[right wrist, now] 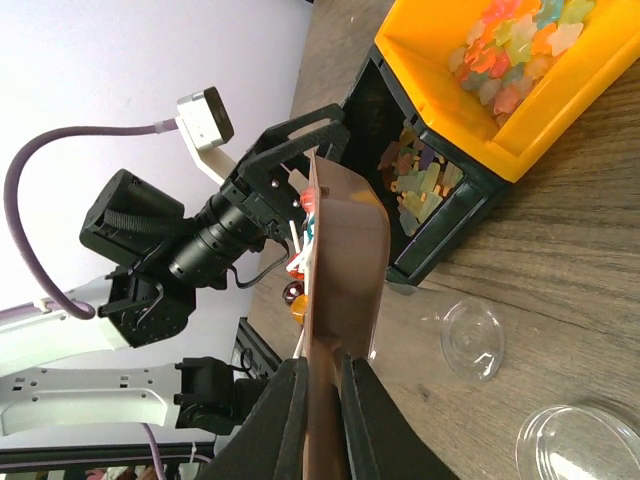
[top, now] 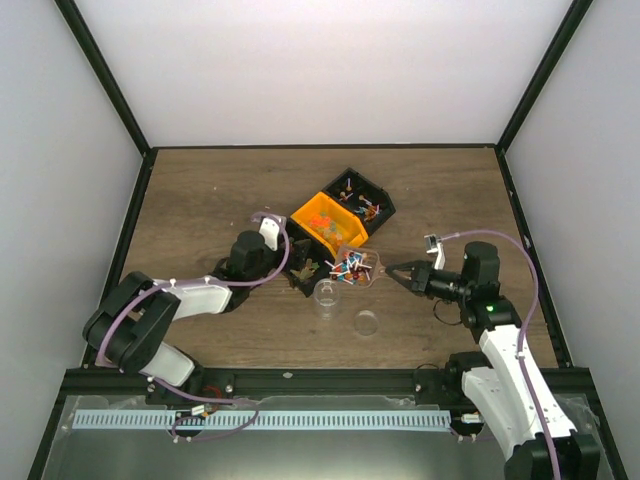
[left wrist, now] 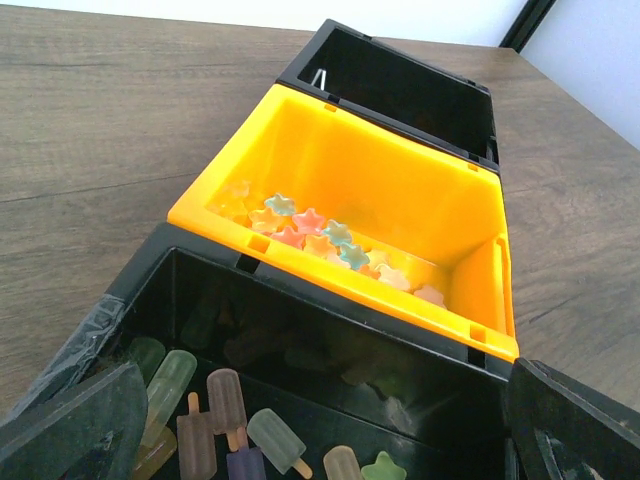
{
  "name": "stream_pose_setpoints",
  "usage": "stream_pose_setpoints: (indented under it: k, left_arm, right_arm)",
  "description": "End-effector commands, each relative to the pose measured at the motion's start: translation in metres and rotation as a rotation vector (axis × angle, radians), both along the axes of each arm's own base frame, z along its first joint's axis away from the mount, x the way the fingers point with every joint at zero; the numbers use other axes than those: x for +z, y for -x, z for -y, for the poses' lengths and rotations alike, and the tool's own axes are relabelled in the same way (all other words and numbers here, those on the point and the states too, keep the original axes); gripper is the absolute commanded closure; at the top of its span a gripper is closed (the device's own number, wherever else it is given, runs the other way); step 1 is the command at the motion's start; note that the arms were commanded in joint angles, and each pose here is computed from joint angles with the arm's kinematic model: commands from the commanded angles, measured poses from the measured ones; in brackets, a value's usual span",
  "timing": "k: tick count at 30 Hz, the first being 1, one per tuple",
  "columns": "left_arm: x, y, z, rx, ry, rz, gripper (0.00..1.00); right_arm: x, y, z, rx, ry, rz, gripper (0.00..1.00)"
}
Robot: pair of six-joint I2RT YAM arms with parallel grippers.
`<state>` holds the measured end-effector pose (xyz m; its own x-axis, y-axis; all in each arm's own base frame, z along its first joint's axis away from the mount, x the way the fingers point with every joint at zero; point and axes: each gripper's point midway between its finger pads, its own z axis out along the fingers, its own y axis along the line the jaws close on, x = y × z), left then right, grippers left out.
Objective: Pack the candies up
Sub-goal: Place the fake candies in the packing bottle.
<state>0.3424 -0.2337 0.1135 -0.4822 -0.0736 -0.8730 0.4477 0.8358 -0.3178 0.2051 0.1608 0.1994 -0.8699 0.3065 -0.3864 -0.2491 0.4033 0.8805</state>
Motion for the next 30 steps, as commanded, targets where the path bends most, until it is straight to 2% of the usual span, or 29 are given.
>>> stream_pose_setpoints:
  k: [1,17,30]
  left_arm:
    - [0.005,-0.008,0.0,0.011,0.002,0.019,0.0]
    - [0.002,-0.009,-0.001,0.014,-0.006,0.018,0.0]
    - [-0.002,-0.011,0.001,0.009,-0.004,0.011,0.0]
  right_arm:
    - [0.02,0.001,-0.004,0.026,0.013,0.07,0.99]
    - [0.014,0.004,-0.004,0.049,0.067,0.139,0.99]
    - [0.031,0.004,-0.005,0.082,0.114,0.184,0.99]
